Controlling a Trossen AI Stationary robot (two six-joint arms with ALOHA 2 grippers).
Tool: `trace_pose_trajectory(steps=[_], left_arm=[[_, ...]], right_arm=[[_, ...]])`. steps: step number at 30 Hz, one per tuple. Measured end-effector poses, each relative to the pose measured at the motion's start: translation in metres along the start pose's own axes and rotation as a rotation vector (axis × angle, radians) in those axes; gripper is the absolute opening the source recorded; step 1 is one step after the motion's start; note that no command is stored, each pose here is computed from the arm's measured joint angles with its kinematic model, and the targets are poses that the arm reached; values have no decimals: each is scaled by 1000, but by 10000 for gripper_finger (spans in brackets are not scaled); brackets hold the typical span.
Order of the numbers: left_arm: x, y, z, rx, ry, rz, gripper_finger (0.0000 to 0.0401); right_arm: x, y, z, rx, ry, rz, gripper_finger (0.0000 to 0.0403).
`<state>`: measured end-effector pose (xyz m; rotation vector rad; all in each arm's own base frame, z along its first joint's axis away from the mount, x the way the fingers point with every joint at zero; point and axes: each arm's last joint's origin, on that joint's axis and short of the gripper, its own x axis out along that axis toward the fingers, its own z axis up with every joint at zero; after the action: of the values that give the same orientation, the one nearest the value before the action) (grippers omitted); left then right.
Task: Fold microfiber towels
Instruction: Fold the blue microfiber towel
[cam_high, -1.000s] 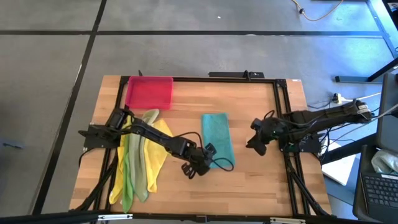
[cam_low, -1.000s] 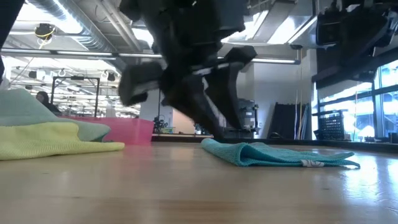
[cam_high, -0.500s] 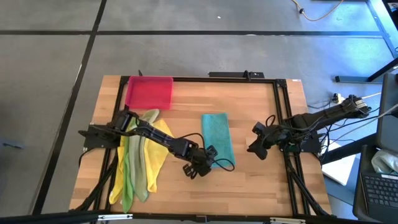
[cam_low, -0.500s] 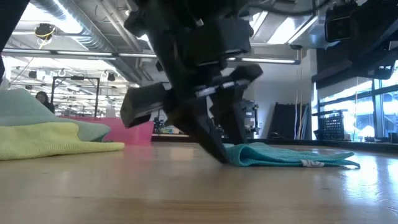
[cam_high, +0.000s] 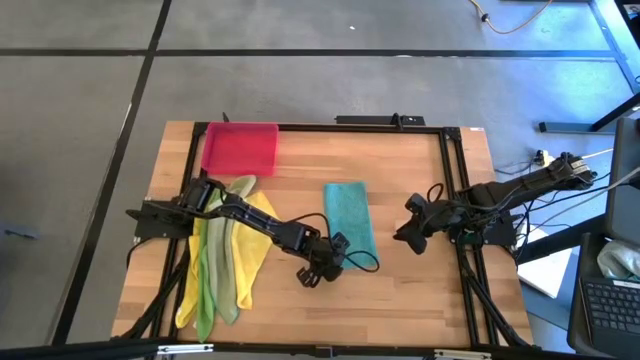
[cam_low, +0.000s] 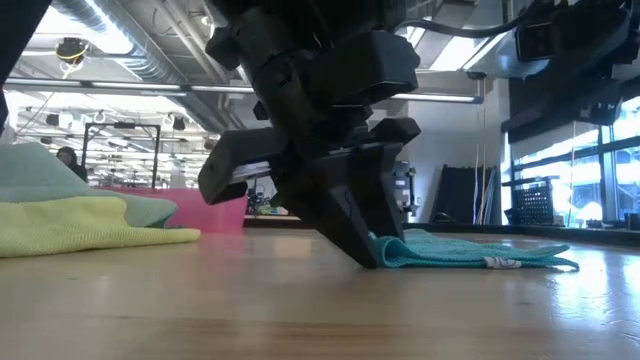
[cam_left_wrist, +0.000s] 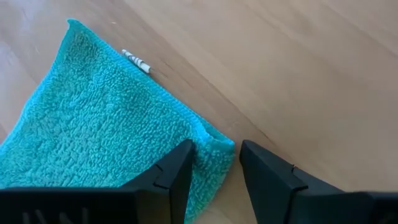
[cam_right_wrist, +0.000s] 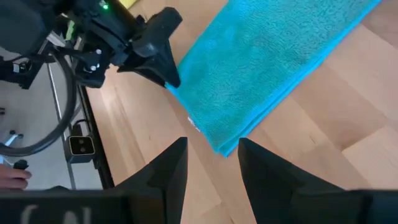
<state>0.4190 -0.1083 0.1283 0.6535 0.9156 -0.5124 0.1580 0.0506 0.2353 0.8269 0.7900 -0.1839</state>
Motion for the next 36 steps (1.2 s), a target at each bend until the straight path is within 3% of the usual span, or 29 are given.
trace_pose_trajectory(steps=[4,12,17,25,32,36], left_arm=[[0,-1,-1,-4,7,-5,94],[-7,4,5,-162,100,-5,5],[-22,20,24,-215,86,45,3],[-49,48,43,-375,45,100,1],[-56,66,38,-526,44,145,1],[-56,73,32,-611,55,156,0]], right_arm=[[0,0,0,-2,1,-2,145],[0,0,1,-24,-24,-14,145],[5,4,2,-146,-20,20,145],[24,11,-5,-574,58,32,145],[52,17,-9,-670,82,23,148],[73,19,-11,-660,94,12,178]])
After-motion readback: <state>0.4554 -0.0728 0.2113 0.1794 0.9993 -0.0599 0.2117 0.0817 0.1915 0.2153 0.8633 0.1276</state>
